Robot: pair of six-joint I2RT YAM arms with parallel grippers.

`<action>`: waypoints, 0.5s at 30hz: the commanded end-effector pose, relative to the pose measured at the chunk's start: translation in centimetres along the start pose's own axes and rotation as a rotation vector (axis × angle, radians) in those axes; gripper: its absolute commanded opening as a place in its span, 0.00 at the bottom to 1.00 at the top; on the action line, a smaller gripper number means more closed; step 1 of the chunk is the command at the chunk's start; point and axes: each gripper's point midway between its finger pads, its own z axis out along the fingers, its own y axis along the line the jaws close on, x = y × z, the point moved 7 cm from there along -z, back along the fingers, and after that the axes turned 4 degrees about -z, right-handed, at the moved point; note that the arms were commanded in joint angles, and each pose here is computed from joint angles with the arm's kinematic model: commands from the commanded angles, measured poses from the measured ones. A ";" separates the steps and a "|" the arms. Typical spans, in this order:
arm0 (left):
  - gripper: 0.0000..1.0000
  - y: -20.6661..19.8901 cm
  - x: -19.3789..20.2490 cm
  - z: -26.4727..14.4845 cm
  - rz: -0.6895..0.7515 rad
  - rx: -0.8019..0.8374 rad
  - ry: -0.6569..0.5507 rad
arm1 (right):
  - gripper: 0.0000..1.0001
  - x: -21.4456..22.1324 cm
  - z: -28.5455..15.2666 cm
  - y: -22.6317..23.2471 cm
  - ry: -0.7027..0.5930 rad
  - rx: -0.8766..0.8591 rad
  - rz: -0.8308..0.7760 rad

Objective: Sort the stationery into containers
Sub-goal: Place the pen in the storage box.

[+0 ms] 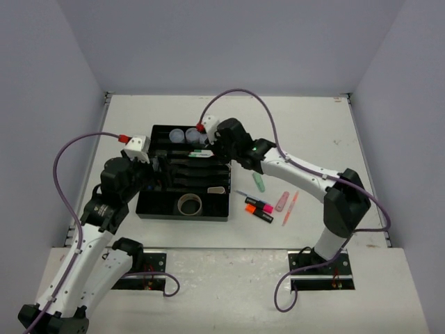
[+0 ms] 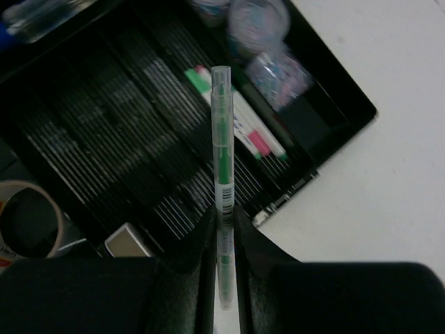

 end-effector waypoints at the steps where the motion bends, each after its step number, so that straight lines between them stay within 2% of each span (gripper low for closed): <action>1: 1.00 1.7 -1.2 -1.0 -0.021 -0.181 -0.089 | 0.00 -1.8 4.7 2.4 -0.047 -0.249 -0.342; 4: 1.00 1.5 -1.3 -1.1 -0.022 -0.172 -0.095 | 0.00 -3.8 5.9 2.7 -0.034 -0.337 -0.412; 10: 1.00 1.2 -1.0 -0.7 -0.015 -0.132 -0.067 | 0.01 -1.7 10.1 2.3 0.093 -0.328 -0.542; 15: 1.00 1.1 -1.1 -0.8 -0.012 -0.119 -0.074 | 0.02 0.0 11.6 1.9 0.136 -0.324 -0.599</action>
